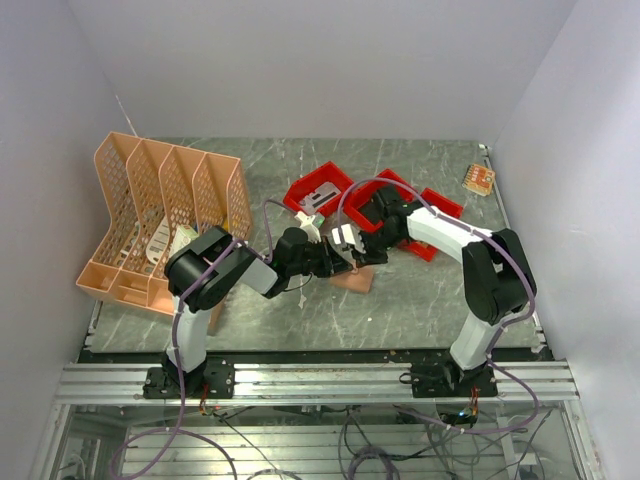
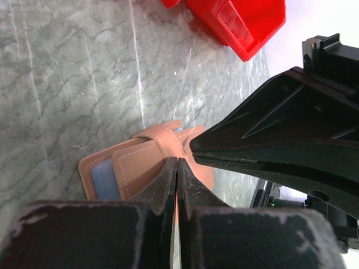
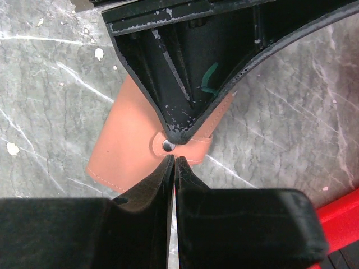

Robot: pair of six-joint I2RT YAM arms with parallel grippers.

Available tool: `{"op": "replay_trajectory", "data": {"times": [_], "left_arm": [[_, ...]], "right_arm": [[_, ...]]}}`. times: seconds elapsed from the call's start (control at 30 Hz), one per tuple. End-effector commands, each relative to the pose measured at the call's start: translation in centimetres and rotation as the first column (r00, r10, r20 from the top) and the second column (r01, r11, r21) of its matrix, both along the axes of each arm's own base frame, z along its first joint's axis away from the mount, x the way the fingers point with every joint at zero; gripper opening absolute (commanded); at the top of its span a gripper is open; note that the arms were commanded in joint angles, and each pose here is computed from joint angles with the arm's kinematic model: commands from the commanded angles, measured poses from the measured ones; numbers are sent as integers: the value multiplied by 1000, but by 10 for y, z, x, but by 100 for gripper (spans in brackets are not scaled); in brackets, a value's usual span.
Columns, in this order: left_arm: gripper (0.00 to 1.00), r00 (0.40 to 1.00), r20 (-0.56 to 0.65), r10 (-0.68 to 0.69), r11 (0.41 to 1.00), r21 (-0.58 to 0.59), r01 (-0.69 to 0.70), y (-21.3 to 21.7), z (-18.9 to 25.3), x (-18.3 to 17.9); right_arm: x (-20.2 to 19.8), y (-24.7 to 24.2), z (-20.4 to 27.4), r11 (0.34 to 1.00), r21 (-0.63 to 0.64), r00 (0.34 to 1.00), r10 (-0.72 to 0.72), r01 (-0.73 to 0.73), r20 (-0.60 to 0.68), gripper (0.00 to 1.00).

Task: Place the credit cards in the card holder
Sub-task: Close the card holder at the center of the board.

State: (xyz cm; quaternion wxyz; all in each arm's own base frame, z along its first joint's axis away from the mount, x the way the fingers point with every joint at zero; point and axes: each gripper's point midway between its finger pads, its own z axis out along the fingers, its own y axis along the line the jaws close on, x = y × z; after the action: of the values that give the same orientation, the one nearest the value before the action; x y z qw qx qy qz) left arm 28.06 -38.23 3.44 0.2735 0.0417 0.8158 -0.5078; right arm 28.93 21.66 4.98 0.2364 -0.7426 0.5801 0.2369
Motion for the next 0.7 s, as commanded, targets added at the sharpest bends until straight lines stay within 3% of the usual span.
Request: {"op": "replay_trajectory", "data": {"times": [0.0,0.67], "left_arm": [[7,983,-184,0,966,253,48,37,-89,-39],[7,982,-187,-2,968,244,48,38,-89,-41]], "right_arm": [[-2,3,-5,1000,-5,1000,15,-15,-19,4],[-26,8,-24,997,-54,998,56,-58,-42,3]]}}
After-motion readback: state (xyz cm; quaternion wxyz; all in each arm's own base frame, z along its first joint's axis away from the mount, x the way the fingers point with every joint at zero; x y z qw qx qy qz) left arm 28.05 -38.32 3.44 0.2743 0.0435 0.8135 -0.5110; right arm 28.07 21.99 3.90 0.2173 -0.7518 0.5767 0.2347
